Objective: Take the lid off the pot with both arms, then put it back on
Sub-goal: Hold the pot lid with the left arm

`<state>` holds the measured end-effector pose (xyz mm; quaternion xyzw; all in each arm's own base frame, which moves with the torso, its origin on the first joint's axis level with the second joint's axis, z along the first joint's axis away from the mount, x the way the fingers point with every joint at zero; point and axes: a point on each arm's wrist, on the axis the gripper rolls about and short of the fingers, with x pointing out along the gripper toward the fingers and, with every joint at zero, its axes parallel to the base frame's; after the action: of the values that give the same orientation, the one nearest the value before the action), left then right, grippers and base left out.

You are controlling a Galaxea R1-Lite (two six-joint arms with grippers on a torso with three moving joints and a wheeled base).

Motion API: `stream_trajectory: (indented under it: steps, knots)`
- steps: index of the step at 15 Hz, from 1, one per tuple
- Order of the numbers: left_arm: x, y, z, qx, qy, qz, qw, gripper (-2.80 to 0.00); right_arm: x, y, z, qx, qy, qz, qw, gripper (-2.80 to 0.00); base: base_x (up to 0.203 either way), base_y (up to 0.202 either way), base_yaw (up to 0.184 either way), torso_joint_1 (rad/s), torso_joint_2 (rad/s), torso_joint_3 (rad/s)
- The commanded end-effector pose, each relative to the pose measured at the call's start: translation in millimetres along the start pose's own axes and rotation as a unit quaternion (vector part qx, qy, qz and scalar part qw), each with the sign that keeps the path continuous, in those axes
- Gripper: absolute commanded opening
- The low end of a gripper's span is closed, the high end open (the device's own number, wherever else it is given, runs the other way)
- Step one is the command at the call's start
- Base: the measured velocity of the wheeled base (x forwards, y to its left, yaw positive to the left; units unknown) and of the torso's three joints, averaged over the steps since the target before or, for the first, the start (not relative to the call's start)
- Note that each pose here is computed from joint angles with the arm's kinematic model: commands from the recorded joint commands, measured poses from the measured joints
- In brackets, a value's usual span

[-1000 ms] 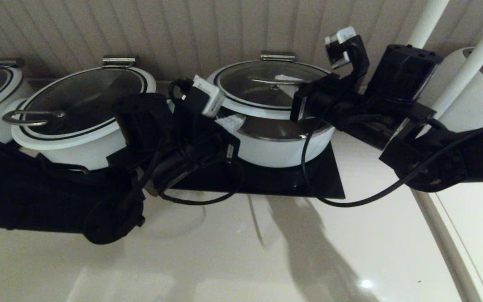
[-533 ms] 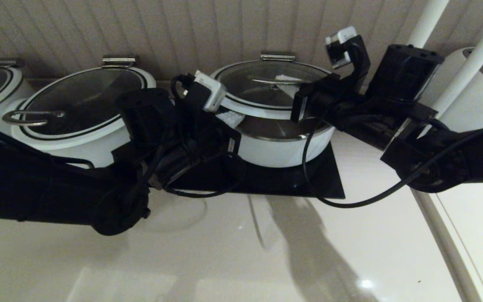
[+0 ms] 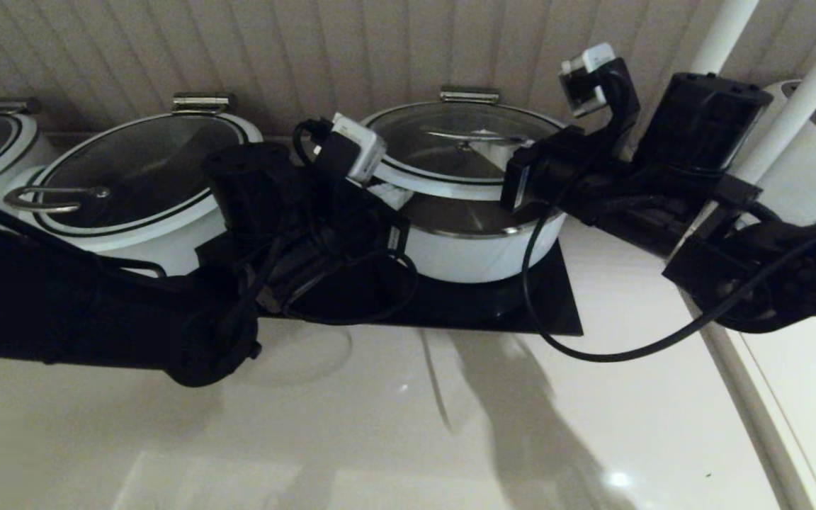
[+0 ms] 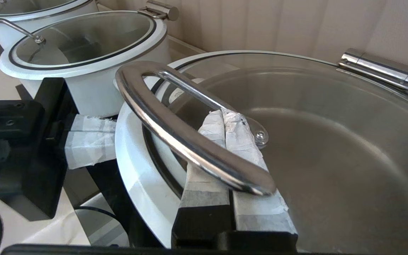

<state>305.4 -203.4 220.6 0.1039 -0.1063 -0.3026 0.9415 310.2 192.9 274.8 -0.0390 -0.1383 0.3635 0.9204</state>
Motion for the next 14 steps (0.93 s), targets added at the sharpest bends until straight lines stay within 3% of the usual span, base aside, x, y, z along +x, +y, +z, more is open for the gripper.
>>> stream_trajectory:
  steps: [1,14]
  knots:
    - [0,0.2,2,0.001,-0.005,0.001,1.0,-2.8,-4,1,4,-0.001,-0.003,0.001,1.0,-2.8,0.0,0.0,0.0,0.0,0.0,0.0]
    - [-1,-0.4,2,0.001,-0.005,0.001,1.0,-2.8,-58,11,17,0.011,0.04,0.005,0.999,-2.8,0.0,0.0,0.0,0.0,0.0,0.0]
